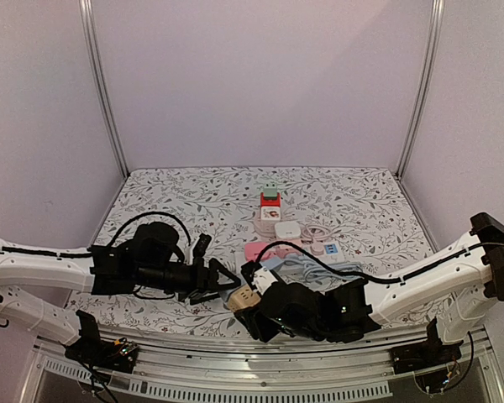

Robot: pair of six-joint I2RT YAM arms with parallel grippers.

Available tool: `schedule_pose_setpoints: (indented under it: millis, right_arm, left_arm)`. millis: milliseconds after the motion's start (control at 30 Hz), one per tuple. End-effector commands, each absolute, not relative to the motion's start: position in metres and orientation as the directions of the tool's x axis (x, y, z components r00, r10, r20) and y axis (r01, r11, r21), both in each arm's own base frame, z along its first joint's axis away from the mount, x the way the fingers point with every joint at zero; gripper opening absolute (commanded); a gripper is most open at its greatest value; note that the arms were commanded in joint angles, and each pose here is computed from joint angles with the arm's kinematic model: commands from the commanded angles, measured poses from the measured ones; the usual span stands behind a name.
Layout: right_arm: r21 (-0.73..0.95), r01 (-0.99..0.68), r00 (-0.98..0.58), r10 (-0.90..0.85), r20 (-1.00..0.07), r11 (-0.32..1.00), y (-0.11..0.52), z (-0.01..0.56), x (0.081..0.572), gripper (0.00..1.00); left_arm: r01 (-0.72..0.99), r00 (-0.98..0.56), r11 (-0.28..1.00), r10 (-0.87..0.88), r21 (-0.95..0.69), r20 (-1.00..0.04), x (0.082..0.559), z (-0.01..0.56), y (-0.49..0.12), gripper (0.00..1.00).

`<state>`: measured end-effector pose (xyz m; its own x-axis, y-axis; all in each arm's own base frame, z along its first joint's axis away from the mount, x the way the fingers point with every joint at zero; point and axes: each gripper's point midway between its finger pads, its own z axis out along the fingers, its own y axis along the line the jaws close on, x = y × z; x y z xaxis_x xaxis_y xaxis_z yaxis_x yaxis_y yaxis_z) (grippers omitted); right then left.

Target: Pull the plug off the socket

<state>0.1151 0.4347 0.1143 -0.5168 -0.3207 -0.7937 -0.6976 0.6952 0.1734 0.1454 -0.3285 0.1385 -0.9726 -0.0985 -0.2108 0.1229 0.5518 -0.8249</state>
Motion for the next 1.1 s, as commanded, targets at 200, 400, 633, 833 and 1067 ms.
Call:
schedule_pose_setpoints:
  millis: [200,400,633,833,1067]
  right_arm:
    - [0.268,-0.701,-0.482,-0.163,-0.861,0.661,0.4452,0.168,0.1168,0.0]
    - [0.277,-0.703,-0.488,-0.161,-0.858,0.655,0.4465,0.1666,0.1155,0.0]
    - [0.288,-0.7,-0.498,-0.158,-0.853,0.653,0.4468,0.1629,0.1149,0.0]
    - [0.291,-0.702,-0.5,-0.157,-0.852,0.65,0.4471,0.1625,0.1139,0.0]
    - [0.293,-0.702,-0.5,-0.156,-0.852,0.649,0.4476,0.1625,0.1138,0.0]
  left_arm:
    - [0.142,-0.972,0.519,-0.088,-0.843,-0.218,0.1458,0.1509,-0.3417,0.67]
    - [0.137,-0.972,0.521,-0.091,-0.842,-0.214,0.1467,0.1494,-0.3434,0.62]
    - [0.137,-0.972,0.522,-0.093,-0.842,-0.216,0.1475,0.1493,-0.3438,0.55]
    - [0.137,-0.971,0.525,-0.096,-0.84,-0.218,0.148,0.1484,-0.3434,0.54]
    - [0.138,-0.97,0.521,-0.102,-0.842,-0.222,0.149,0.1502,-0.3435,0.47]
